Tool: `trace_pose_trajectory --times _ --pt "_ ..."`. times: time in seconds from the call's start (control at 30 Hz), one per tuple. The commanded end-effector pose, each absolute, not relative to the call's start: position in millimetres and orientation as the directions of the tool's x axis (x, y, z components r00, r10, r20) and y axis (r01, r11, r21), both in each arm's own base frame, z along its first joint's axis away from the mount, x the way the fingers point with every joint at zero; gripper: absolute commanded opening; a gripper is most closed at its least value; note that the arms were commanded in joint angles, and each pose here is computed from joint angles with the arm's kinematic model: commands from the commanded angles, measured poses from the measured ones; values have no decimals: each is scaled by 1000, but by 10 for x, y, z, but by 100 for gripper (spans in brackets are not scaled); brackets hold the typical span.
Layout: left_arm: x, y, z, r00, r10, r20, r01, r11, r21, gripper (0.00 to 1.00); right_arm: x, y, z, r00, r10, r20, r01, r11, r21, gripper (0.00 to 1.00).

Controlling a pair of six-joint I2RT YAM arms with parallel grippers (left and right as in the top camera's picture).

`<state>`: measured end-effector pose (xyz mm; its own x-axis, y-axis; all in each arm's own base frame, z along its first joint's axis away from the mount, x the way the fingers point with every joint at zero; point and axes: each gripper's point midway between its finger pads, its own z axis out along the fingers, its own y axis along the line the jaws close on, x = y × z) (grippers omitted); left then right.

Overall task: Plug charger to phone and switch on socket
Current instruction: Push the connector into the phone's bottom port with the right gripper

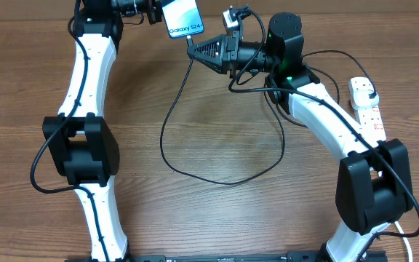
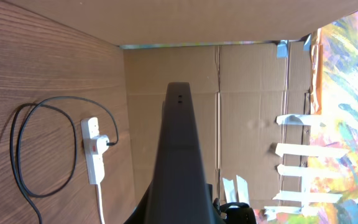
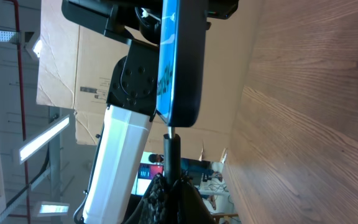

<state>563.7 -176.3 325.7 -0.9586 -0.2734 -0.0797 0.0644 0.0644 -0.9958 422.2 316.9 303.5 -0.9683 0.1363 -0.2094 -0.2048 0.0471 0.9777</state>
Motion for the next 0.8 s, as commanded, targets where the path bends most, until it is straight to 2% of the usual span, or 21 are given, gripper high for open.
trace_pose_trajectory --times 0.0,0.77 --pt "5486 -1814 3526 -958 -233 -165 155 62 -986 4 4219 3134 3261 -953 169 -252 -250 35 968 4" --pt "5343 -2005 3530 -973 -155 -172 167 47 -985 4 4303 3117 3260 -944 216 -251 -246 47 968 4"
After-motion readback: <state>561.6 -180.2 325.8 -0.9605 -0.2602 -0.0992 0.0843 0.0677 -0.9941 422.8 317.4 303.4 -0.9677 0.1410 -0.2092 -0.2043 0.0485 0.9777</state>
